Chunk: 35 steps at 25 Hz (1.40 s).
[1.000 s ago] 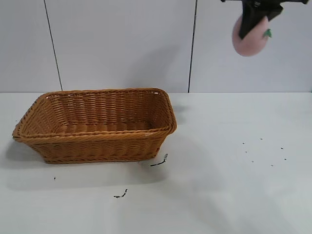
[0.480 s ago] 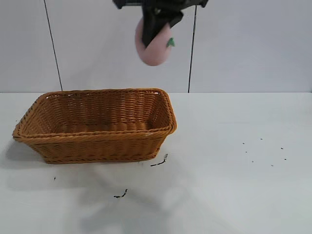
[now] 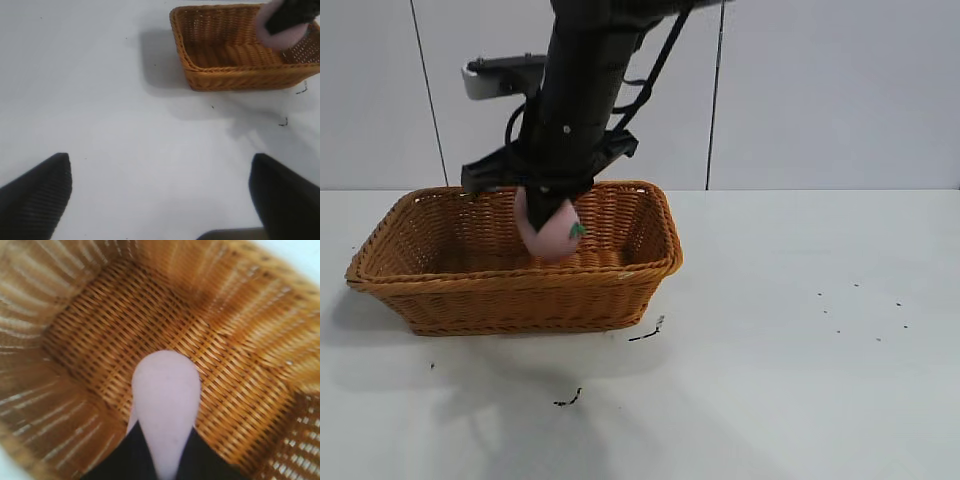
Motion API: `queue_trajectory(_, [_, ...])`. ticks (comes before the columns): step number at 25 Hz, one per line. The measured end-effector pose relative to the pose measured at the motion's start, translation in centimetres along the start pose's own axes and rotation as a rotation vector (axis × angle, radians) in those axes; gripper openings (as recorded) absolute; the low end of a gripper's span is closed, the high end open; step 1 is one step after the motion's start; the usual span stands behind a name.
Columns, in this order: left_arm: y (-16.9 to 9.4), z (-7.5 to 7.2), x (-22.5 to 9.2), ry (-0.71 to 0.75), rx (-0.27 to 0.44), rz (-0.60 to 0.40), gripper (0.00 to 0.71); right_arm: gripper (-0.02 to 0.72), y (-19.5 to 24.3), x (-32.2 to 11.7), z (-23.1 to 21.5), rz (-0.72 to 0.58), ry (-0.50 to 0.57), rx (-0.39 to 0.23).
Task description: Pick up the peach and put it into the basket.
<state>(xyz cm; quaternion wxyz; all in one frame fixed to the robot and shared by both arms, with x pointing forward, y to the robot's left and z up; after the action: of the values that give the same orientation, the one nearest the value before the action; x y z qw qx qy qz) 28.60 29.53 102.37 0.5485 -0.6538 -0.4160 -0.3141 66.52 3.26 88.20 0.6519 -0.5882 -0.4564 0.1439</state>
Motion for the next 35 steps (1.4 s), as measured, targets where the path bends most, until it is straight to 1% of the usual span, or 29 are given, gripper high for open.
queue_trajectory(2, [0.0,0.0,0.0,0.000,0.000,0.000,0.693,0.403,0.0,-0.2,0.0,0.012,0.005,0.003])
queue_trajectory(4, [0.0,0.0,0.0,0.000,0.000,0.000,0.693,0.574,0.0,-0.2,0.1,0.015,0.007,0.004])
queue_trajectory(5, [0.0,0.0,0.0,0.000,0.000,0.000,0.693,0.623,-0.1,-0.2,0.0,0.014,0.010,0.003])
queue_trajectory(7, [0.0,0.0,0.0,0.000,0.000,0.000,0.693,0.666,-0.3,-0.1,0.0,0.010,0.015,0.002])
queue_trajectory(10, [0.0,0.0,0.0,0.000,0.000,0.000,0.693,0.687,-2.1,0.9,-0.2,-0.017,0.022,-0.005])
queue_trajectory(13, [0.0,0.0,0.0,0.000,0.000,0.000,0.693,0.687,-5.5,2.8,-1.5,-0.085,0.052,-0.023])
queue_trajectory(16, [0.0,0.0,0.0,0.000,0.000,0.000,0.693,0.687,-8.9,3.7,-4.6,-0.137,0.107,-0.060])
queue_trajectory(18, [0.0,0.0,0.0,0.000,0.000,0.000,0.693,0.688,-10.2,3.2,-7.4,-0.140,0.148,-0.093])
queue_trajectory(21, [0.0,0.0,0.0,0.000,0.000,0.000,0.693,0.694,-10.8,0.6,-12.1,-0.083,0.232,-0.134])
queue_trajectory(23, [0.0,0.0,0.0,0.000,0.000,0.000,0.693,0.696,-11.2,-1.9,-15.8,-0.034,0.299,-0.168])
queue_trajectory(27, [0.0,0.0,0.0,0.000,0.000,0.000,0.693,0.696,-12.6,-7.0,-22.8,0.007,0.442,-0.241])
queue_trajectory(31, [0.0,0.0,0.0,0.000,0.000,0.000,0.693,0.696,-14.2,-12.3,-28.0,0.057,0.572,-0.293])
queue_trajectory(33, [0.0,0.0,0.0,0.000,0.000,0.000,0.693,0.696,-14.8,-14.4,-29.4,0.089,0.616,-0.297])
queue_trajectory(35, [0.0,0.0,0.0,0.000,0.000,0.000,0.693,0.696,-15.3,-16.0,-30.0,0.115,0.652,-0.282])
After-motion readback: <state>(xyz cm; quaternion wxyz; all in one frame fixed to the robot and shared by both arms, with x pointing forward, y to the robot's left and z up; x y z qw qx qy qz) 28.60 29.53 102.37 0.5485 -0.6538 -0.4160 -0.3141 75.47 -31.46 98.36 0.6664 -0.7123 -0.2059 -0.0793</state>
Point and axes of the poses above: a point on each arm's last joint axis where the gripper is mounted, y pointing out along that axis toward the gripper, z along the wrist's bending axis when the last joint is at zero, x = y × z, the point moved 6 cm from there along y, pointing out along that axis toward the gripper, and after that the axes turned 11 degrees about -y, right-handed, at the moved point
